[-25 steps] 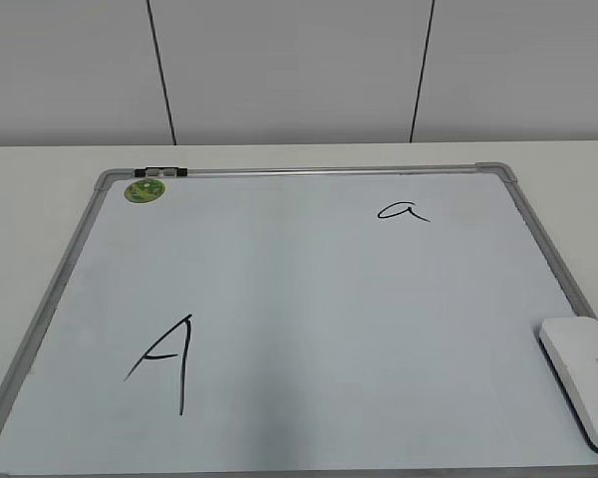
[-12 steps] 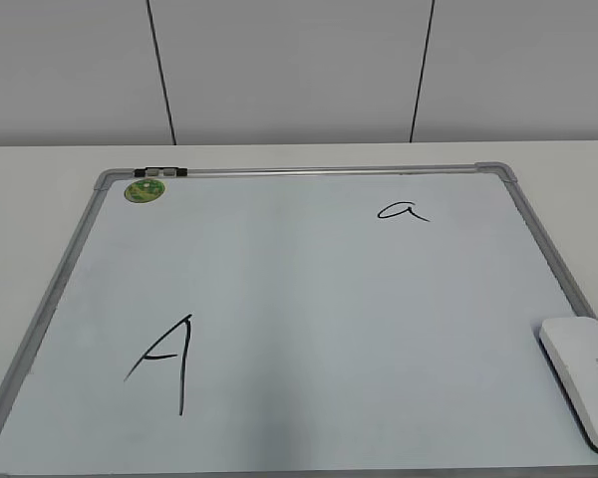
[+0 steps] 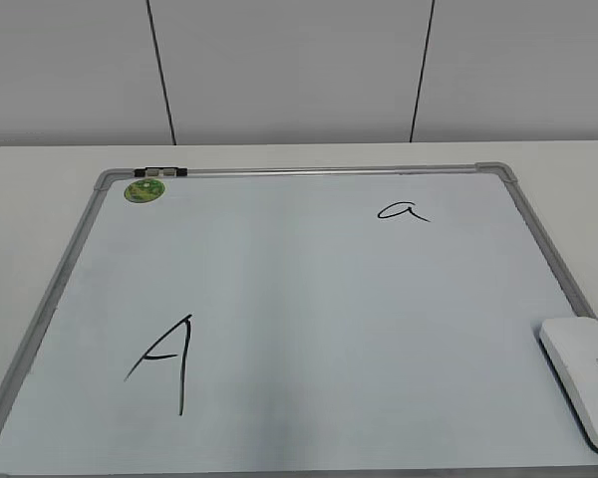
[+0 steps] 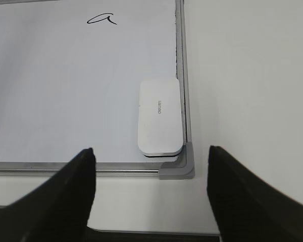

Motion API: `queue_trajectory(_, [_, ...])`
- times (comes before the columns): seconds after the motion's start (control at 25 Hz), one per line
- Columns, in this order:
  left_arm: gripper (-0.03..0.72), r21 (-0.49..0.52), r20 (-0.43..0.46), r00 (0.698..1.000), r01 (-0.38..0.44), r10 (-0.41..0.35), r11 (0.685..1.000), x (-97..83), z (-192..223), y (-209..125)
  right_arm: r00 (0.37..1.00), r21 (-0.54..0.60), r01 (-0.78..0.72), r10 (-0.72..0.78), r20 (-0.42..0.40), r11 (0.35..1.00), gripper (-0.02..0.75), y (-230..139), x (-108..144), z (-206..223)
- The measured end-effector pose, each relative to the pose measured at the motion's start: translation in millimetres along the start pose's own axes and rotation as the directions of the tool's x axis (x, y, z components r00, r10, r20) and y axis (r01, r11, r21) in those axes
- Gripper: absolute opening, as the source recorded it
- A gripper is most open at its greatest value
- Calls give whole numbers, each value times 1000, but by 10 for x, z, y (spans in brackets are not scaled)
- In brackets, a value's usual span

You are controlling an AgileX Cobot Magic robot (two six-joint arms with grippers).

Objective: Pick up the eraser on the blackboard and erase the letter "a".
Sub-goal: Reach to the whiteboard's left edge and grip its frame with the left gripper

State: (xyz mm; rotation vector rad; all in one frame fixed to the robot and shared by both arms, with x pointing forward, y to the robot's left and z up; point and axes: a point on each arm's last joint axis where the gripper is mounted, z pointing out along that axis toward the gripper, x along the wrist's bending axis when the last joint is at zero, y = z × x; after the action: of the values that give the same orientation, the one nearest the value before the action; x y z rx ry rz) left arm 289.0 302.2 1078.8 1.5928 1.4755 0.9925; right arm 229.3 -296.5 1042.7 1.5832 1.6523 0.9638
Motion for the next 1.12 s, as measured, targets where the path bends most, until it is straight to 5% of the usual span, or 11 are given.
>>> queue_trajectory(0.2, [538, 24, 25, 1000, 8, -8, 1000, -32, 415, 197, 1000, 0, 0, 0, 0, 1000, 515, 0, 0, 0])
queue_trajectory(0.68, [538, 263, 46, 998, 32, -46, 964, -96, 1418, 277, 1000, 0, 0, 0, 0, 1000, 515, 0, 0, 0])
queue_trajectory(1.12, [538, 531, 47, 996, 44, -81, 846, -142, 2158, 424, 1000, 0, 0, 0, 0, 1000, 515, 0, 0, 0])
